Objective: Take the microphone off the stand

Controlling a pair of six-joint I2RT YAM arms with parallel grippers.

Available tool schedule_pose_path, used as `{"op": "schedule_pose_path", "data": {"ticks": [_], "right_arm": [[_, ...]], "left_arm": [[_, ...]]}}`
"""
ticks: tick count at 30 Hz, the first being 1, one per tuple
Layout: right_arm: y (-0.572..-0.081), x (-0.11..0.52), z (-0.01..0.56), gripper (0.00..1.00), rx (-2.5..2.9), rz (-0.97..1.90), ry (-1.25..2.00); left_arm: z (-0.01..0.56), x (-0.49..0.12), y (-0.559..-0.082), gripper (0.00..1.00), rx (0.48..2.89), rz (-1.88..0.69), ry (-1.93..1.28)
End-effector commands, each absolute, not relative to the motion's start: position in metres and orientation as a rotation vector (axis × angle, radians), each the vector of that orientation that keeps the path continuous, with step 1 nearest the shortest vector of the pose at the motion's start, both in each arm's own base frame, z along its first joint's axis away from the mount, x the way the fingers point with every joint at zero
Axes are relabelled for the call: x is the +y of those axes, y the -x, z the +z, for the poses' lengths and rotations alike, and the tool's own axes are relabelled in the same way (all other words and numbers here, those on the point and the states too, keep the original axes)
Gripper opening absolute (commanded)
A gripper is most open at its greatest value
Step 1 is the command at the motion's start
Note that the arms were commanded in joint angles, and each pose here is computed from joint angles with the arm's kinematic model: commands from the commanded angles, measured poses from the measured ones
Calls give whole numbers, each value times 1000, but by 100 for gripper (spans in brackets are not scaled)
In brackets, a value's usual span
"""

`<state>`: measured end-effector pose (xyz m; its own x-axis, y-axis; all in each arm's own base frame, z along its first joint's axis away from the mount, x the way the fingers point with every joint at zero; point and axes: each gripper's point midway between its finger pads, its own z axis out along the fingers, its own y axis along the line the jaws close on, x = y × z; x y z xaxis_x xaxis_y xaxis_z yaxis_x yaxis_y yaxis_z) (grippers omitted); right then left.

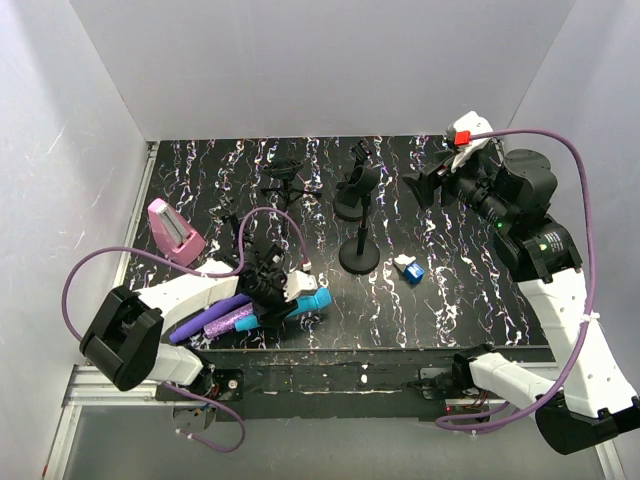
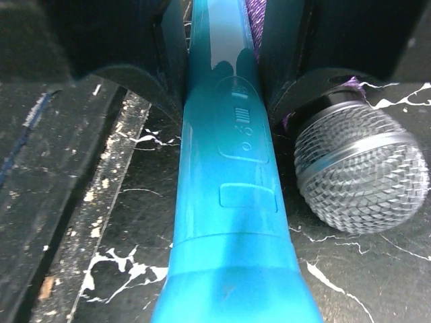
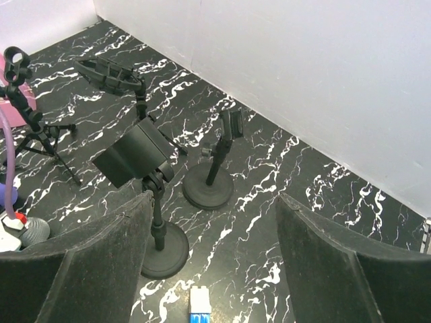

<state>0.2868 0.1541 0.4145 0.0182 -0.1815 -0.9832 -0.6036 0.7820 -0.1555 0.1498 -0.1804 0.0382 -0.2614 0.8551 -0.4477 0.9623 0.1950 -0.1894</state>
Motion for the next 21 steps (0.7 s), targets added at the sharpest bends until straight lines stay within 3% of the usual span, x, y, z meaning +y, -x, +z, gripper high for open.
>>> {"op": "schedule_pose_path", "data": {"ticks": [1,12,21], "right_arm": [[-285,147,436,80,1511,352,624],[-278,152,404,80,1579,399,670],[-262,159,346,80,1626,474,799]], "left_arm": [[31,-183,-169,22,2167,-543,-1711],[21,-179,-179,54,2159,-465,-1685],[56,-194,-188,57,2063,-495,-1647]]}}
